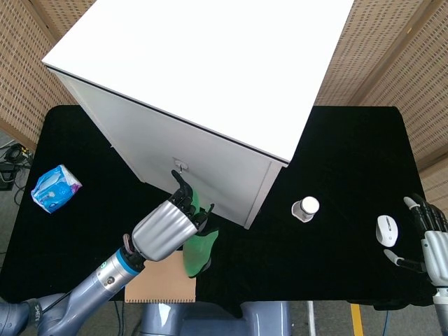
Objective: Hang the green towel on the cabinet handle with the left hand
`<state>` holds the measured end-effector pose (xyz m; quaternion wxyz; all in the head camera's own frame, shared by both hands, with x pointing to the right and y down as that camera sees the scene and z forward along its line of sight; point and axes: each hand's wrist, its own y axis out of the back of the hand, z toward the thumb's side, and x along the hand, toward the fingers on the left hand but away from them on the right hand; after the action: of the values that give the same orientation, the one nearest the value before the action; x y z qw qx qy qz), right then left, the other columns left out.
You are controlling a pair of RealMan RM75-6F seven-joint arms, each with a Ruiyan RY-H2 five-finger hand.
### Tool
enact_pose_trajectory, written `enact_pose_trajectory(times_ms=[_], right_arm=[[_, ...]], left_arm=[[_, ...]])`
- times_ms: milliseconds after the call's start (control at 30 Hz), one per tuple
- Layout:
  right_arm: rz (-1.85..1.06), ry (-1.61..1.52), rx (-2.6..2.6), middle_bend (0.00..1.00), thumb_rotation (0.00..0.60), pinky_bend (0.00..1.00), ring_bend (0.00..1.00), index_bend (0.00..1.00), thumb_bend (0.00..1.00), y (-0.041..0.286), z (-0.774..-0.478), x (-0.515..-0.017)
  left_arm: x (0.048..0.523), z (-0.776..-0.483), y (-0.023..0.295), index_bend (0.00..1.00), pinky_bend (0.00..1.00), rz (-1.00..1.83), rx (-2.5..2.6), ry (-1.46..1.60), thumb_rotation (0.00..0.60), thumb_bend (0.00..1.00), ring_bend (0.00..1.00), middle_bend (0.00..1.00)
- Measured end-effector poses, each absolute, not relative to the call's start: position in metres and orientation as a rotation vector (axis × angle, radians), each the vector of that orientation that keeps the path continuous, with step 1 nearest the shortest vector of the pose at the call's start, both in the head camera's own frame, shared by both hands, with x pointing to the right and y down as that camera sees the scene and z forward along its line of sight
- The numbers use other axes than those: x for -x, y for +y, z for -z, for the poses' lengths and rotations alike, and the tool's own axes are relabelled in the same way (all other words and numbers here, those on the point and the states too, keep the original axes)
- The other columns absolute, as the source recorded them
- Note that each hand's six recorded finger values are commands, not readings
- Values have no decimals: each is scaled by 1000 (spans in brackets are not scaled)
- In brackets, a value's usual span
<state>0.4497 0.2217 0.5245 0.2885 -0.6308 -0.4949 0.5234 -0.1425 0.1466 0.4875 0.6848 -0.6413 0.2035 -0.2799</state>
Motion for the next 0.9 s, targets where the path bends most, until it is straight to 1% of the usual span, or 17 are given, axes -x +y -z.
enact_pose_trajectory(times_ms=[633, 900], right_arm=[[-1393, -1324, 1684, 0, 600, 0, 0, 0, 66, 222, -524, -450], [-1391, -1331, 1682, 0, 600, 0, 0, 0, 66, 221, -523, -452]], left_arm=[[140, -500, 140, 608, 507, 674, 1425, 433, 600, 445, 575, 797], [136, -513, 140, 605, 500, 681, 1430, 416, 600, 444, 575, 798]])
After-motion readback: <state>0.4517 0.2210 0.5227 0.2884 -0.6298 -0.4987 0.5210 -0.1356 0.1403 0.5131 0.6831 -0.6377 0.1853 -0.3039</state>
